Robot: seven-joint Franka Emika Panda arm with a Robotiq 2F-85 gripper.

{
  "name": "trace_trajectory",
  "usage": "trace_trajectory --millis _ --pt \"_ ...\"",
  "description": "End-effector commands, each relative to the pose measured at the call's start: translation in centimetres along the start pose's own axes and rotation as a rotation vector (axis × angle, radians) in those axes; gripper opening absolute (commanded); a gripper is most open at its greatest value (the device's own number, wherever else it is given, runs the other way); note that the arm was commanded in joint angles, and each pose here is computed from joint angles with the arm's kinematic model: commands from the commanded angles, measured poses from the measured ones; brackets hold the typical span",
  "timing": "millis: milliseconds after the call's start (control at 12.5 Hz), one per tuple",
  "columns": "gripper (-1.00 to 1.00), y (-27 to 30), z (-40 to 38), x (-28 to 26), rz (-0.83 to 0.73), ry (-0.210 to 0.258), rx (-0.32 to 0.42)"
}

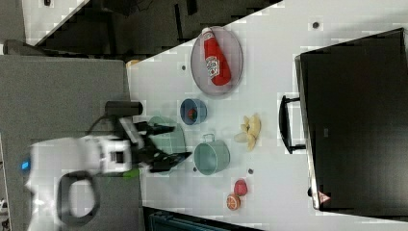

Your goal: Pick banana from table and place on oven.

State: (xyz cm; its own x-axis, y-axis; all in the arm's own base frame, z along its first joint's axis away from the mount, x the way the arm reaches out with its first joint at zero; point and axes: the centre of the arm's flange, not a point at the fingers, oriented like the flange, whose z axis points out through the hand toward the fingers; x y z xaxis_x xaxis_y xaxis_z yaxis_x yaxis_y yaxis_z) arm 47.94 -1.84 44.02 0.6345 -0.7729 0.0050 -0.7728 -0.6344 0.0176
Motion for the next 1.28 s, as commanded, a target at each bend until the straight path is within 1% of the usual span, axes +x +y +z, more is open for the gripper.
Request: trace_trajectory --millis 80,240,480,800,960,1200,1280 --pt "1.00 -0.4 5.2 0.3 0.026 0.012 0.017" --pt "1.00 -0.8 9.8 0.5 0.025 0.004 0.008" --pt "1.00 -0.8 16.3 0.4 0.027 -0.023 -0.022" --pt "1.00 -0.3 22.9 -0.2 0.027 -0.016 -0.011" --pt "1.00 0.0 25.1 -0.6 0.026 -0.007 0.000" --pt "1.00 0.3 27.4 -0.9 0.027 -0.012 -0.004" --pt "0.92 0.4 27.9 -1.0 0.026 -0.017 -0.011"
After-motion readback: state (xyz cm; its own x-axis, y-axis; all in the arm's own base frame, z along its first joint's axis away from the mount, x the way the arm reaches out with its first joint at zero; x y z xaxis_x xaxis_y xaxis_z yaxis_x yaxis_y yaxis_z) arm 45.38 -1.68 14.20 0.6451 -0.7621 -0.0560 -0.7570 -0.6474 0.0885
